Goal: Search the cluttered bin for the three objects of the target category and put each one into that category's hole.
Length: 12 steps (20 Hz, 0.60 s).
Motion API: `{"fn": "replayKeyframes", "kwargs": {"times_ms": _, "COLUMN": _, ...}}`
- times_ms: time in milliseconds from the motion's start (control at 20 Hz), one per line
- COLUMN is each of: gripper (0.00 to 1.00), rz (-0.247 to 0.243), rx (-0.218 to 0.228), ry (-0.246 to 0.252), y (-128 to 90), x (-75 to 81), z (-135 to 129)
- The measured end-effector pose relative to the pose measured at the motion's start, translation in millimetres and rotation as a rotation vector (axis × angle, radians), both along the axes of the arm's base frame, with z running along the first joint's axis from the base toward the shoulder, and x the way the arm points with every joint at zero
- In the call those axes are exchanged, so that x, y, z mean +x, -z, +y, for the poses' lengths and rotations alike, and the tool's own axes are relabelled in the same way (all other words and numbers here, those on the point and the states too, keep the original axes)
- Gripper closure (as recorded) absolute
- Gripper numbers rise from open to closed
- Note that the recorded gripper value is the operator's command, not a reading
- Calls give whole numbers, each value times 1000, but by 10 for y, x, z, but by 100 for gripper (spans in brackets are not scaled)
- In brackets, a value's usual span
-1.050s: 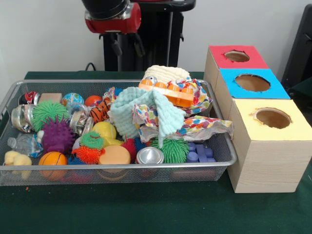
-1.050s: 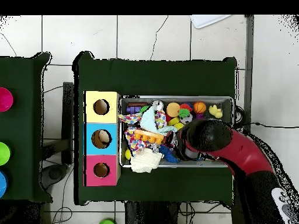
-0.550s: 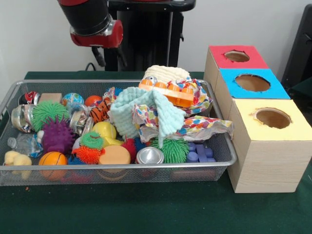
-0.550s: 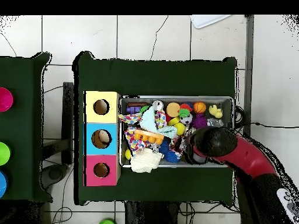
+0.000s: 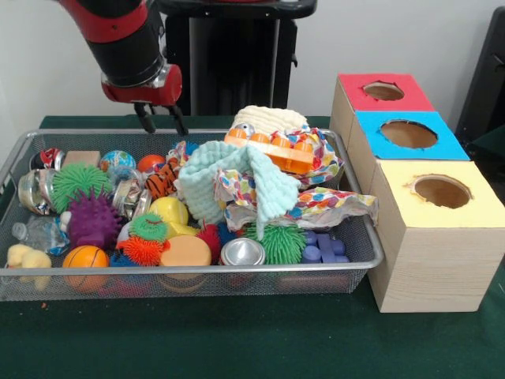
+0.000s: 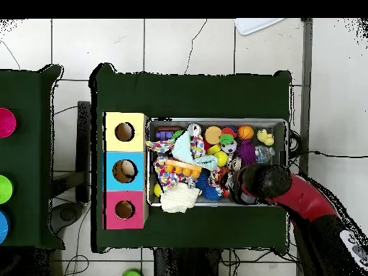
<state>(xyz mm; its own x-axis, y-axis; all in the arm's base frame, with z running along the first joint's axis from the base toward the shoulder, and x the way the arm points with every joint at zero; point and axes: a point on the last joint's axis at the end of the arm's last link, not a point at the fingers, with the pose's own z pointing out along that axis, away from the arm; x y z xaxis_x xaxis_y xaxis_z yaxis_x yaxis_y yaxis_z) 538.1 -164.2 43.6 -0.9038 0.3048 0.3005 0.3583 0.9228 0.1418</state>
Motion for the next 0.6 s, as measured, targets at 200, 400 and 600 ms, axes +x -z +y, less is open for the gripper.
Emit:
{"fn": "replayKeyframes", "kwargs": {"times_ms": 200, "gripper": 0, "rz": -3, "rx": 7, "ry": 1, "y": 215, "x": -103, "z": -46}}
{"fn": "replayKeyframes", "kwargs": {"times_ms": 400, "gripper": 0, "rz": -5, "rx": 16, "ry": -4, "y": 400, "x": -193, "z": -51}}
{"fn": "replayKeyframes", "kwargs": {"times_ms": 600, "gripper": 0, "rz": -15, "rx": 31, "ry": -14, "y": 588, "x": -256, "z": 0}}
